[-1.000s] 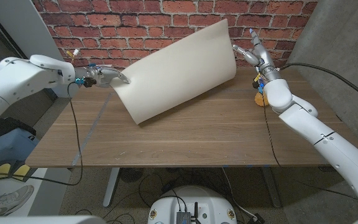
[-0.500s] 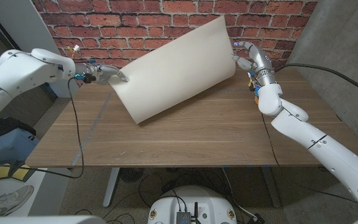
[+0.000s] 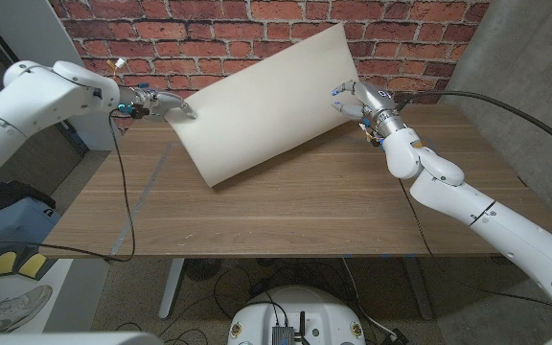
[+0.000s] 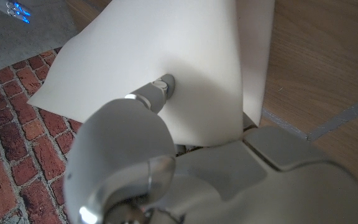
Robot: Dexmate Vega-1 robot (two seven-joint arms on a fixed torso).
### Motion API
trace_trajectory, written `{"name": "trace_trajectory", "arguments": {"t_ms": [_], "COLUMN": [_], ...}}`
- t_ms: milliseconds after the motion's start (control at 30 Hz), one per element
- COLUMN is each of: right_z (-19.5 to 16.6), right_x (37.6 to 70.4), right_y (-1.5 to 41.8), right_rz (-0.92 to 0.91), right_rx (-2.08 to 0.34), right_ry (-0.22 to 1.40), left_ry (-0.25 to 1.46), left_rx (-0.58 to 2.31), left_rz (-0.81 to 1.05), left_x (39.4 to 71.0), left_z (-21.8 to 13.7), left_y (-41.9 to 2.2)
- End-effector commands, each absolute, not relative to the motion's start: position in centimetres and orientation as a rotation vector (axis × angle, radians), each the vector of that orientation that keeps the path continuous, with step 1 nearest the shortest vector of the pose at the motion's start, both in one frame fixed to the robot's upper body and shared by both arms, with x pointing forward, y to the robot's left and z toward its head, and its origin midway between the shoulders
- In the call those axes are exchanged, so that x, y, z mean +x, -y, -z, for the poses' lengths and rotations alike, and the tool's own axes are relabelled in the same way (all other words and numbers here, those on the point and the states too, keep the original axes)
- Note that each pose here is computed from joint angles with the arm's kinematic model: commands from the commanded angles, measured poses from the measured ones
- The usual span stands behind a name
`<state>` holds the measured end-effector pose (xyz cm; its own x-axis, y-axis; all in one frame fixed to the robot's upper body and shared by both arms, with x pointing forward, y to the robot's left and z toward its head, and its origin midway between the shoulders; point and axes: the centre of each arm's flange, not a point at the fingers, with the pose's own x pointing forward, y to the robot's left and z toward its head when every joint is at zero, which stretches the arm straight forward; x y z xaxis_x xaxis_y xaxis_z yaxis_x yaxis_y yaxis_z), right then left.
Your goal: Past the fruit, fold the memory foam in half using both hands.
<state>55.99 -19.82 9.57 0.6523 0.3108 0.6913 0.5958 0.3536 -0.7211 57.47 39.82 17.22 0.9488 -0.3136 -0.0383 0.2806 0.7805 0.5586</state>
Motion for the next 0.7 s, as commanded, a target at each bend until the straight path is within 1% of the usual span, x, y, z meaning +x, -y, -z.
{"name": "trace_trajectory", "arguments": {"t_ms": [33, 400, 700], "right_z": [-9.1, -9.0, -9.4], "right_x": [56.5, 57.6, 59.0], "right_y": [16.2, 13.9, 12.0], "right_rz": [0.069, -0.009, -0.047], "right_rx": [-1.456, -1.504, -1.500], "right_ry": [0.815, 0.798, 0.811], "left_ry": [0.085, 0.170, 0.118], "left_rx": [0.530, 0.478, 0.528], "left_rz": [0.213, 0.124, 0.104], "left_x": [57.1, 56.1, 55.6], "left_z": [-17.3, -17.0, -17.3], "left_y": [-39.8, -39.3, -38.7]}}
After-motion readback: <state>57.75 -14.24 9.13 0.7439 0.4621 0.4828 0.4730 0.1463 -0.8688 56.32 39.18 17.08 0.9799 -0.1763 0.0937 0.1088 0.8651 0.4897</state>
